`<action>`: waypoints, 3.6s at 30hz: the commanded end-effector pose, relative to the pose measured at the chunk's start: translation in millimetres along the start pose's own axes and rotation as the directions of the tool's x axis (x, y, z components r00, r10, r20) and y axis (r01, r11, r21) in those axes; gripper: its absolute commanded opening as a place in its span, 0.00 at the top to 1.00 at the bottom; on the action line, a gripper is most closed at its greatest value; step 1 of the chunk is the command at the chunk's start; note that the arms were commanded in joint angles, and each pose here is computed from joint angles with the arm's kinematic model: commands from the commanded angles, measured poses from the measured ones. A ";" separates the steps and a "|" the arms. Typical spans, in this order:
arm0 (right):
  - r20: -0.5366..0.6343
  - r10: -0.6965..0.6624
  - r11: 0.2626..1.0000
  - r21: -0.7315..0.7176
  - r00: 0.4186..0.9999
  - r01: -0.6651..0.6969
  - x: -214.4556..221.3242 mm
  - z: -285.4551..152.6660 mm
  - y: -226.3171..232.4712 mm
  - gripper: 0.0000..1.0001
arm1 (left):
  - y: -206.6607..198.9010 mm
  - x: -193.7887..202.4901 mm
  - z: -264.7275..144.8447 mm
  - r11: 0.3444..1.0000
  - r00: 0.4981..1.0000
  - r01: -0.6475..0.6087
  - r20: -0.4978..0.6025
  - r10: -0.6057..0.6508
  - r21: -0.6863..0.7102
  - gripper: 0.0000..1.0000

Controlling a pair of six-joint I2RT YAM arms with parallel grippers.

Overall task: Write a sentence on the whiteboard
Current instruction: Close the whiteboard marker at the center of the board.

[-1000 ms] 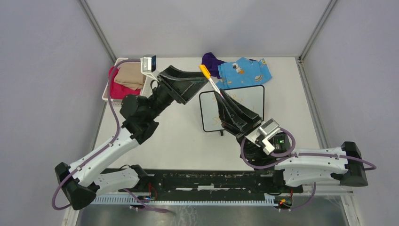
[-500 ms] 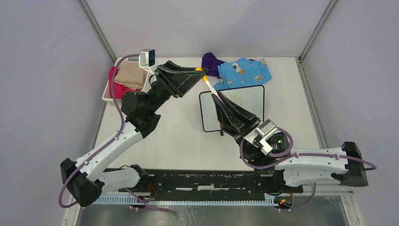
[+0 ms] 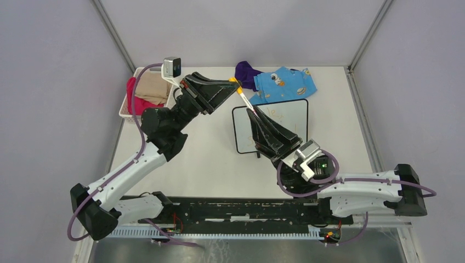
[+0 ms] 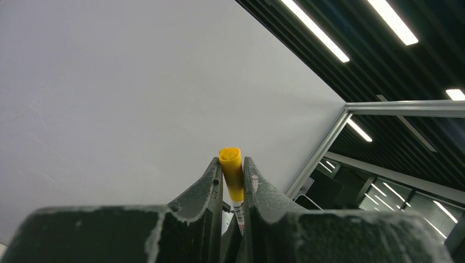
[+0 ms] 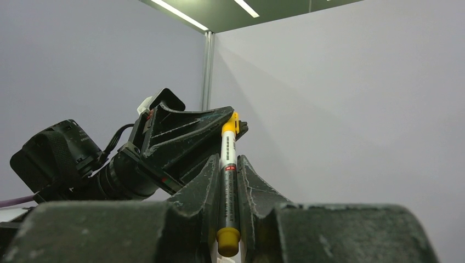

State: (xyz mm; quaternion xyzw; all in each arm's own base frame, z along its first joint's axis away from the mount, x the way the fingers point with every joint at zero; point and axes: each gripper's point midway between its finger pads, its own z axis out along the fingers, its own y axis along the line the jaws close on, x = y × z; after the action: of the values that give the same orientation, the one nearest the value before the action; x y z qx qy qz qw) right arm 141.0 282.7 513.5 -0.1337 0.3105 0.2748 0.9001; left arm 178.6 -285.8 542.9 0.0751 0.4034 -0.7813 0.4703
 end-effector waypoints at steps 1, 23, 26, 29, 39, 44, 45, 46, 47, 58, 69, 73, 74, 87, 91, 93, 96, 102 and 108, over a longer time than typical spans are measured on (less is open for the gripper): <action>0.013 -0.005 0.999 0.050 1.000 0.004 -5.0 6.9 -7.5 1.00 | 2.7 36.4 3.2 1.000 0.993 0.017 -0.116 -0.017 -0.004 0.98; 0.015 0.024 0.999 0.034 1.000 -0.025 -6.9 -0.7 -9.7 1.00 | -5.0 29.4 -6.3 0.997 0.997 -0.050 -0.067 0.046 -0.059 0.33; 0.015 0.030 0.999 0.038 0.999 -0.031 -7.6 -1.9 -11.2 1.00 | -5.0 24.6 -7.4 0.997 0.998 -0.047 -0.041 0.045 -0.067 0.33; 0.018 0.033 0.998 0.050 0.999 -0.034 -8.0 -3.2 -14.0 1.00 | -9.2 20.0 -8.0 0.999 1.000 -0.007 0.000 0.007 -0.042 0.33; 0.019 0.034 0.998 0.055 0.999 -0.035 -6.0 -4.9 -14.3 1.00 | -11.5 27.2 -3.4 0.993 0.995 0.099 -0.008 -0.099 0.056 0.38; 0.018 0.031 0.998 0.056 0.999 -0.032 -6.1 -6.0 -15.3 1.00 | -11.7 27.0 -3.5 0.991 0.994 0.110 -0.003 -0.110 0.075 0.44; 0.019 0.030 0.998 0.057 0.999 -0.031 -6.3 -6.0 -16.0 1.00 | -11.2 27.0 -3.6 0.991 0.994 0.111 -0.002 -0.111 0.075 0.46; 0.018 0.029 0.998 0.057 0.999 -0.030 -5.8 -6.4 -16.0 1.00 | -11.0 26.8 -3.6 0.991 0.994 0.110 -0.001 -0.110 0.077 0.48; 0.015 0.030 0.998 0.055 0.999 -0.030 -5.1 -6.9 -15.2 1.00 | -10.6 26.9 -3.4 0.991 0.994 0.110 -0.001 -0.110 0.077 0.49; 0.021 0.030 0.998 0.056 0.999 -0.031 -8.2 -7.1 -17.6 1.00 | 0.9 14.8 -8.4 0.997 0.996 0.079 0.045 -0.079 0.005 0.40; 0.016 0.028 0.998 0.057 0.999 -0.029 -7.2 -7.4 -17.2 1.00 | -0.3 -3.9 -7.6 0.999 0.997 0.029 0.077 -0.027 -0.019 0.42; 0.013 0.026 0.998 0.057 1.000 -0.027 -6.2 -7.4 -17.2 1.00 | -5.1 -7.0 -6.0 1.000 0.997 0.017 0.077 -0.017 0.000 0.46; 0.012 0.026 0.998 0.056 1.000 -0.027 -5.6 -7.4 -16.7 1.00 | -6.9 -7.7 -5.9 1.000 0.997 0.014 0.077 -0.015 0.005 0.48; 0.001 0.019 0.998 0.058 1.000 -0.019 -2.6 -6.6 -15.5 1.00 | -10.1 3.7 -2.5 0.998 0.999 0.033 0.010 -0.033 0.047 0.66; -0.001 0.015 0.998 0.062 1.000 -0.014 -1.9 -6.1 -15.9 1.00 | -6.0 8.5 -6.4 0.998 0.999 0.049 0.000 -0.049 0.046 0.87; -0.001 0.014 0.998 0.061 1.000 -0.014 -1.8 -5.7 -15.2 1.00 | -4.2 10.3 -7.9 0.998 0.999 0.052 -0.003 -0.052 0.040 0.93; -0.001 0.011 0.998 0.065 1.000 -0.011 -1.5 -3.7 -15.0 1.00 | -4.1 15.8 -8.2 0.997 0.998 0.060 -0.027 -0.059 0.045 0.98; 0.004 0.012 0.997 0.072 1.000 -0.012 -2.2 1.6 -12.7 1.00 | -2.5 36.5 -9.6 0.994 0.993 0.099 -0.075 -0.095 0.050 0.98; 0.023 0.015 0.997 0.078 1.000 -0.017 -6.7 10.1 -10.0 1.00 | 7.4 53.4 -13.3 0.991 0.987 0.134 -0.089 -0.132 0.022 0.98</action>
State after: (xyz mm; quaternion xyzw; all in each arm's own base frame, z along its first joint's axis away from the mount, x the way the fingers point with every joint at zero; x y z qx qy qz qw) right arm 146.4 275.9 507.7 -0.1092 0.3192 0.2688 0.9022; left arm 174.9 -293.4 526.6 0.0481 0.3946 -0.7992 0.4509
